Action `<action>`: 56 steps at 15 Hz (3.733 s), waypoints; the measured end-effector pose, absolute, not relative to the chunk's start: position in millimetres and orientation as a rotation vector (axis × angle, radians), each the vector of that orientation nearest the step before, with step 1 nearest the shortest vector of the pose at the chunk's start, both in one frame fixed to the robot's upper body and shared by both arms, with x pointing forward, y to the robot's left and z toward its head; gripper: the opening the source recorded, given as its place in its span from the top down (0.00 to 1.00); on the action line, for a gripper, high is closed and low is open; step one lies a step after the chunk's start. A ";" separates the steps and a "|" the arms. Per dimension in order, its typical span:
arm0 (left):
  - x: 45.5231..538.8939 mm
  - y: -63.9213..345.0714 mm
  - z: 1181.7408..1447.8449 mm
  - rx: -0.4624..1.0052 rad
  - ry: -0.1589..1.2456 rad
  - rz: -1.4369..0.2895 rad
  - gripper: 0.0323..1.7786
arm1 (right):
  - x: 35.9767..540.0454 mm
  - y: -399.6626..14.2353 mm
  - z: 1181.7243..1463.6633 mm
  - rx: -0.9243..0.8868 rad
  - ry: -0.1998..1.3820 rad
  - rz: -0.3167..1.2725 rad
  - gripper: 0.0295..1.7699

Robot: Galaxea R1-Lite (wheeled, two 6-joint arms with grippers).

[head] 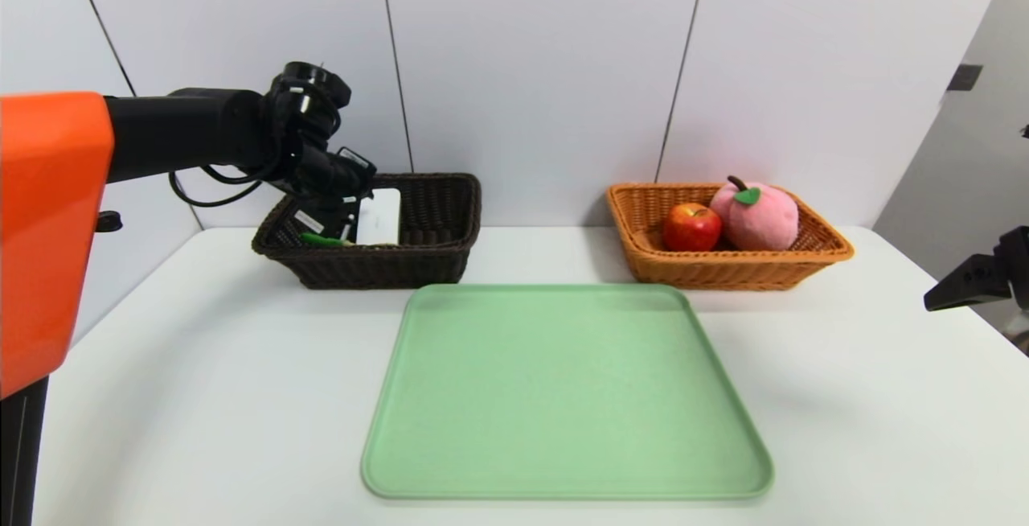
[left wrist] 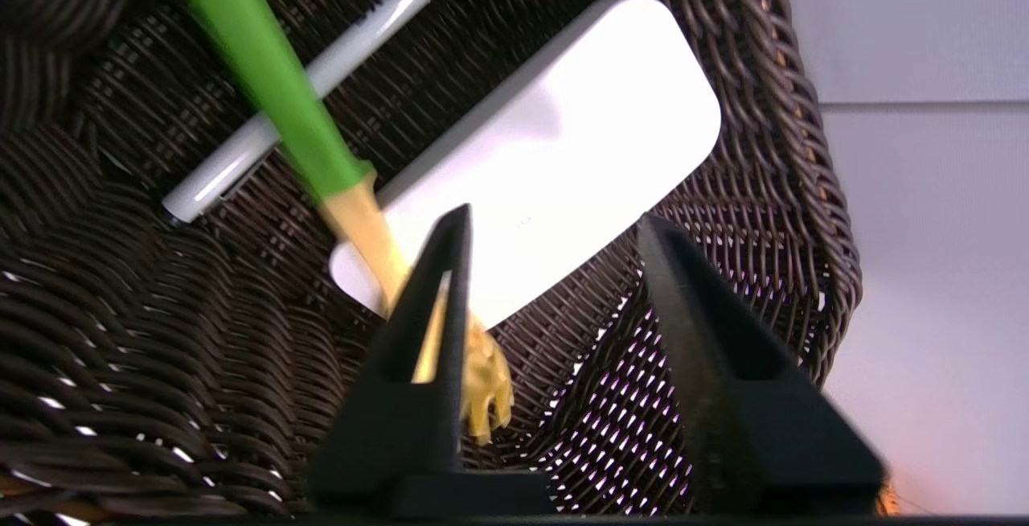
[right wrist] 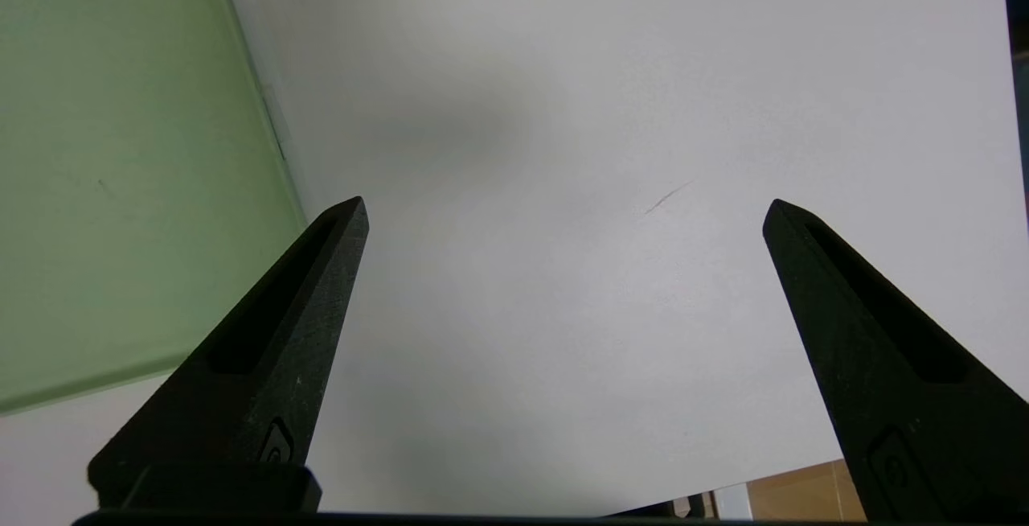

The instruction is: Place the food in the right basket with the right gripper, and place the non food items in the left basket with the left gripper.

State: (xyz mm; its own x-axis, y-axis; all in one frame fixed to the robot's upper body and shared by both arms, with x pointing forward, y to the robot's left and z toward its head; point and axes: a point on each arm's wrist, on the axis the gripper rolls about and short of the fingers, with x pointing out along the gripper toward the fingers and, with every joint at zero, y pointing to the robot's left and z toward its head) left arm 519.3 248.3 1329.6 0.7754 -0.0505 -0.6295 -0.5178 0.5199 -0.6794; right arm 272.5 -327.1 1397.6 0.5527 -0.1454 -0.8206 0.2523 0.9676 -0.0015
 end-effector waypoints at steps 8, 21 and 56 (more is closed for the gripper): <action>485.8 252.9 1393.1 -0.847 0.510 0.123 0.22 | 272.6 -325.7 1397.8 0.119 0.955 -0.229 0.04; 349.7 277.2 1397.5 0.172 0.456 -0.202 0.08 | 292.1 -294.9 1401.7 -0.114 0.548 0.100 0.04; 68.5 333.1 1189.7 0.148 -0.069 0.009 0.05 | 68.9 -335.2 1182.5 -0.179 -0.005 0.068 0.04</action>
State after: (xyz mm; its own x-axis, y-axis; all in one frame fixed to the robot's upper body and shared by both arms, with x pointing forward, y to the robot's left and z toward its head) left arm 68.5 333.1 1189.7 0.9976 0.0034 0.0695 -0.0136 0.9891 0.1466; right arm 68.9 -335.2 1182.5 0.9977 0.0682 -0.0015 -0.0674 0.9817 -0.1783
